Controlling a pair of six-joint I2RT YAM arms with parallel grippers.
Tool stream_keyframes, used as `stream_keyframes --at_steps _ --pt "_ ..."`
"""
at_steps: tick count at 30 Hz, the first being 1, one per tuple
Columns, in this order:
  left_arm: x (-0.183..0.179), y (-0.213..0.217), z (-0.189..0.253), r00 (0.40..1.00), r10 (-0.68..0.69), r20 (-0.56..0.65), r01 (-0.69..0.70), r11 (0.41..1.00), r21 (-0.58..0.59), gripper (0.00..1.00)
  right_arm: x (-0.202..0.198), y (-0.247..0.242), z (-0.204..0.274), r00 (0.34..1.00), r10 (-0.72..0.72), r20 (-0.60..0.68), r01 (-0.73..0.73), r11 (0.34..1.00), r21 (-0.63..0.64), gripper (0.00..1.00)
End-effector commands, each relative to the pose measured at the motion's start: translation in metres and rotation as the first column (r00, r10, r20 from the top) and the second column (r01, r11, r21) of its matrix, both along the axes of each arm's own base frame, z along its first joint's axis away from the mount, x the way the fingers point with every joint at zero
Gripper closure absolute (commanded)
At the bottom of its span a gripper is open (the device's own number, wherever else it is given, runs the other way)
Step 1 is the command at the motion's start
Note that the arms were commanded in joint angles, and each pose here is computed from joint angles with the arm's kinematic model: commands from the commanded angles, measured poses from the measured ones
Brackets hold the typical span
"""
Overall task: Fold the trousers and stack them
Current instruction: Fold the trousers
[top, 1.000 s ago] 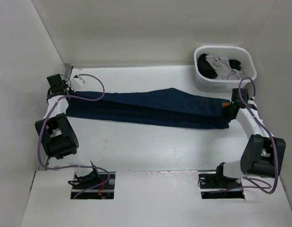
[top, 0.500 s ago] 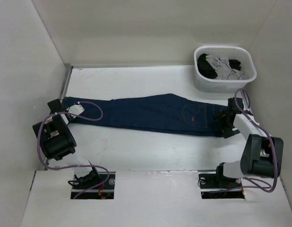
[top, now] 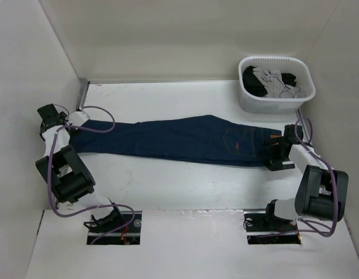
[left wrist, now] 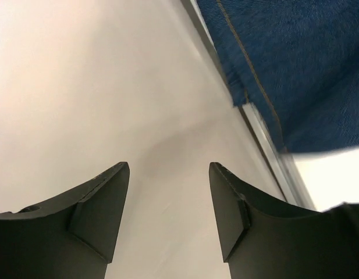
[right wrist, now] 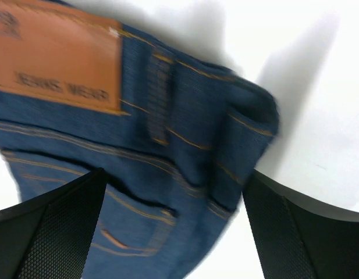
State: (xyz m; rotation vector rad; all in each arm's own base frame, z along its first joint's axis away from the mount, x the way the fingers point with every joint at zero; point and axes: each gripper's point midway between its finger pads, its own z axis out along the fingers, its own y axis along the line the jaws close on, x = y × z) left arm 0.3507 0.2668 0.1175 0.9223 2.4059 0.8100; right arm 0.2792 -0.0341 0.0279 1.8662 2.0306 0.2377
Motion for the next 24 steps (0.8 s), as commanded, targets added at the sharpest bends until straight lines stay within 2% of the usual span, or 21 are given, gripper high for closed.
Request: stream_keyframes --at_steps 1,3,5,8,10,13,15,19,24 --pt "-0.022 -0.03 0.023 0.997 -0.033 -0.067 0.021 0.985 -0.173 0.45 0.003 -0.014 -0.031 0.997 -0.062 -0.037 0.061 0.998 -0.015 0.02" --pt "-0.038 -0.041 0.024 0.99 -0.05 -0.133 0.016 0.969 -0.247 0.45 0.006 -0.016 -0.034 0.996 -0.077 -0.035 0.077 0.997 -0.001 0.13" --pt "-0.041 -0.038 0.028 0.99 -0.033 -0.137 -0.006 0.961 -0.277 0.45 0.007 -0.018 -0.035 0.995 -0.091 -0.032 0.091 0.996 0.002 0.28" --pt "-0.021 -0.028 0.023 0.997 0.023 -0.069 -0.042 0.958 -0.284 0.43 0.005 -0.026 -0.036 0.995 -0.098 -0.035 0.098 0.995 -0.011 0.54" --pt "-0.001 -0.028 0.007 0.998 0.05 -0.045 -0.061 0.953 -0.298 0.43 0.003 -0.034 -0.035 0.994 -0.105 -0.038 0.104 0.994 -0.027 0.77" --pt "0.029 -0.04 -0.021 0.994 0.081 -0.068 -0.099 0.933 -0.347 0.46 0.005 -0.055 -0.025 0.995 -0.092 -0.042 0.088 0.991 -0.096 0.94" --pt "0.041 -0.047 -0.033 0.992 0.096 -0.087 -0.122 0.918 -0.378 0.49 0.005 -0.067 -0.021 0.996 -0.065 -0.068 0.055 0.989 -0.134 1.0" --pt "0.062 -0.076 -0.039 0.994 0.067 -0.081 -0.096 0.885 -0.455 0.49 0.015 -0.069 -0.014 0.996 0.008 -0.085 -0.023 0.984 -0.174 1.0" --pt "0.076 -0.089 -0.037 0.994 0.084 -0.07 -0.107 0.868 -0.486 0.51 0.02 -0.066 -0.006 0.991 0.068 -0.112 -0.092 0.97 -0.226 1.0"
